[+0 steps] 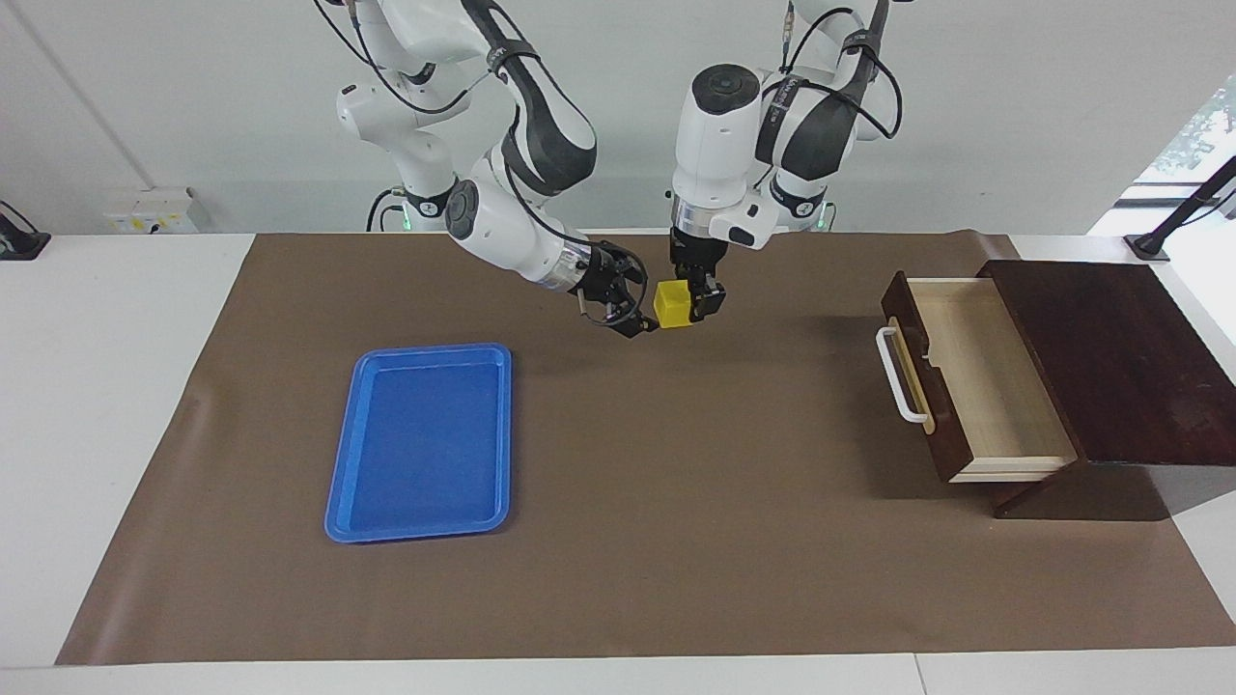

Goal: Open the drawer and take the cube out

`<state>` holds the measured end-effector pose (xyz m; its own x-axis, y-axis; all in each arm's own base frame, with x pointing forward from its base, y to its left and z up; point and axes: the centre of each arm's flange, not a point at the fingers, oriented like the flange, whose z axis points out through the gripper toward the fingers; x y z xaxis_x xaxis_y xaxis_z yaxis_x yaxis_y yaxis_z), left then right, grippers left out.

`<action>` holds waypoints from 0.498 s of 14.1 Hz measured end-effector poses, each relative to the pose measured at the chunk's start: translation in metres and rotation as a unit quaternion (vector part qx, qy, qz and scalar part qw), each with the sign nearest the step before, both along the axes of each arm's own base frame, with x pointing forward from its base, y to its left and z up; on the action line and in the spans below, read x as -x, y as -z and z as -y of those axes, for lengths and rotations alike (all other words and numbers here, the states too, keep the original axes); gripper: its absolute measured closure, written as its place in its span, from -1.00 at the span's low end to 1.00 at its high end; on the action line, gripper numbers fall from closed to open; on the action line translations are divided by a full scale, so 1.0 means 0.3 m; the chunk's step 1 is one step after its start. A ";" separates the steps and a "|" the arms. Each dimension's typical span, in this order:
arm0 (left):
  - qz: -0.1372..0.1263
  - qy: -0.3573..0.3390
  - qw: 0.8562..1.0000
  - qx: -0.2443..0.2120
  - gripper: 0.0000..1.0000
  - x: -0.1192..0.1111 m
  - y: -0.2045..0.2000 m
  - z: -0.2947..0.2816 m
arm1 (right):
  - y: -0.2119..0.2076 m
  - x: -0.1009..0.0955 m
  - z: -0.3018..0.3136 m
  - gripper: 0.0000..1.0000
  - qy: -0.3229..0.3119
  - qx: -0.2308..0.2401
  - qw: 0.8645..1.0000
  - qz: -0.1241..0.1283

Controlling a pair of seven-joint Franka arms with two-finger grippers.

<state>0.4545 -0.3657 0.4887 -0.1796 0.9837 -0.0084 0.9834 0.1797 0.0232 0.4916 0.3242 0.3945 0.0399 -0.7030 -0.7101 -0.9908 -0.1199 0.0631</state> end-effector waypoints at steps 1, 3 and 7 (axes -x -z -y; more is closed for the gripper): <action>-0.001 0.001 1.000 -0.001 -0.11 0.006 0.004 0.004 | 0.002 0.000 0.001 -1.00 0.000 0.000 1.000 -0.001; -0.003 0.001 1.000 -0.003 -0.11 0.011 0.010 0.001 | 0.007 0.002 -0.004 -1.00 -0.001 0.001 1.000 -0.001; -0.004 -0.002 1.000 -0.005 -0.11 0.010 0.015 -0.010 | 0.015 0.004 -0.015 -1.00 -0.014 0.001 1.000 0.020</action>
